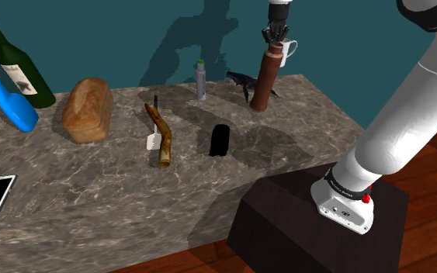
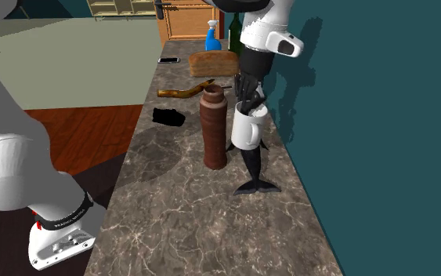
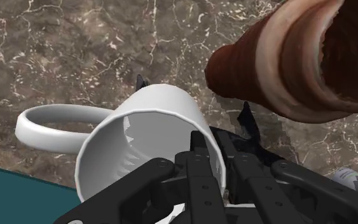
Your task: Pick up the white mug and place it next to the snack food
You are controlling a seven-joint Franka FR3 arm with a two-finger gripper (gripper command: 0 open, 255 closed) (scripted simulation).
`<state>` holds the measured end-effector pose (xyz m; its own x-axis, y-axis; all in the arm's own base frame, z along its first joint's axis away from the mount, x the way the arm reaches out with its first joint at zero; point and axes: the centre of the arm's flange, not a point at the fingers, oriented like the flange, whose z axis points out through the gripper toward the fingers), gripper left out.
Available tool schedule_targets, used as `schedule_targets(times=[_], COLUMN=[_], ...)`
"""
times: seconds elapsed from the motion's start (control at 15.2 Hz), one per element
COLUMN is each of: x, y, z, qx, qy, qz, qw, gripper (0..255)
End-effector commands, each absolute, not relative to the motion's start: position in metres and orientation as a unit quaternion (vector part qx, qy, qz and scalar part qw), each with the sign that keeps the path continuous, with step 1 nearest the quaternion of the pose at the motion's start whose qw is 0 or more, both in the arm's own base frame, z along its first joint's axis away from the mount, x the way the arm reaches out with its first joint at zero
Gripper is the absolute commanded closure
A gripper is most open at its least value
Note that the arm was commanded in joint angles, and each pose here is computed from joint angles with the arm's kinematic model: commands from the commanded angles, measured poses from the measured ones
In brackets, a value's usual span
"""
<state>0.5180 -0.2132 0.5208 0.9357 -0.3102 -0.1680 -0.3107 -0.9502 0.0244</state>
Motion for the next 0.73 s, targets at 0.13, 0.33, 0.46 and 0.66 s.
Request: schedule_targets(times=[0.13, 0.33, 0.46, 0.66], x=[0.535, 0.549, 0.558, 0.572], y=[-0.164, -0.127, -0.102, -0.065], z=[0.523, 0.523, 0.523, 0.523], qx=[-0.984, -0.984, -0.984, -0.984], qy=[0.158, 0.158, 0.158, 0.158], qz=[0.085, 0.085, 0.085, 0.085], qw=[0.001, 0.001, 0.001, 0.001], gripper=[255, 255, 255, 255])
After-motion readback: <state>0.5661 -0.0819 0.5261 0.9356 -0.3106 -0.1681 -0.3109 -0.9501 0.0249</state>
